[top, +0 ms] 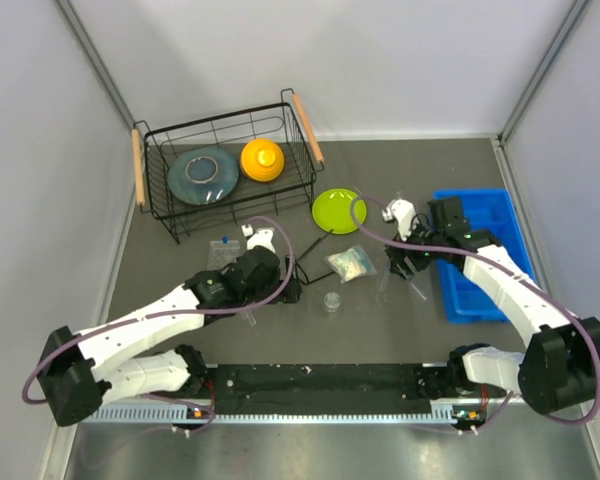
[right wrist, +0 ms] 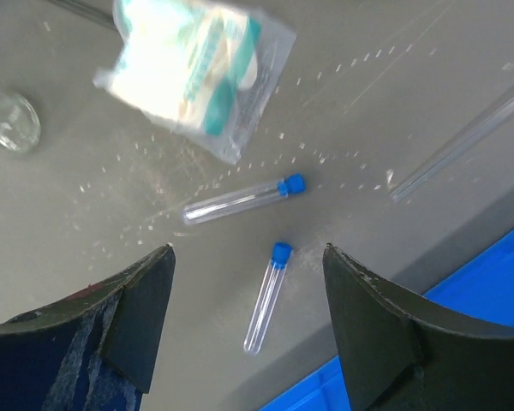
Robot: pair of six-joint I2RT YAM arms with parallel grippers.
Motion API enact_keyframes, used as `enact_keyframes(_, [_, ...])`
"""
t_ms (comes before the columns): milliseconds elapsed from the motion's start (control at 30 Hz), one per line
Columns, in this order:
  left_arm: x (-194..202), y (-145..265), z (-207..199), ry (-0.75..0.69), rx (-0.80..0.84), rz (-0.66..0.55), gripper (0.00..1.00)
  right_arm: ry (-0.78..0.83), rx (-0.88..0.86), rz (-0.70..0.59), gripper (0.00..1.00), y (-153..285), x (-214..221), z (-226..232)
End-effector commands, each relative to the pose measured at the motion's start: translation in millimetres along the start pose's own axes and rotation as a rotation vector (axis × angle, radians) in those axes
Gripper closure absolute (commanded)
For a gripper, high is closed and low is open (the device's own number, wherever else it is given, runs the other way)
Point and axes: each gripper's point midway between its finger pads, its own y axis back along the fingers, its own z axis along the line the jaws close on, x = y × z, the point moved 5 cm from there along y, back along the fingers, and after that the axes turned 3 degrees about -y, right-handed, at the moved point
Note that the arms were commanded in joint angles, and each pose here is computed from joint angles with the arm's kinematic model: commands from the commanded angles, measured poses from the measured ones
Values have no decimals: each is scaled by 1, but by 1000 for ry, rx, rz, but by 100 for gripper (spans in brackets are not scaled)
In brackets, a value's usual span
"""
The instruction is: Organize the chemistry lab equipment
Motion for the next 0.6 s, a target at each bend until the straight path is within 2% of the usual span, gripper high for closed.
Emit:
enact_keyframes(0, [-22, 11, -4, 8, 55, -131, 7, 44, 132, 139, 30, -11, 21, -13])
enact_keyframes(167, [-22, 18, 0, 14, 71, -169, 7, 45, 185, 227, 31, -17, 41, -21])
enact_keyframes(433, [-23, 23, 4, 15, 101, -218, 7, 18, 127, 370, 35, -32, 72, -17])
enact_keyframes(567, [-29, 27, 2, 15, 116, -239, 7, 3, 123, 400, 39, -34, 77, -17])
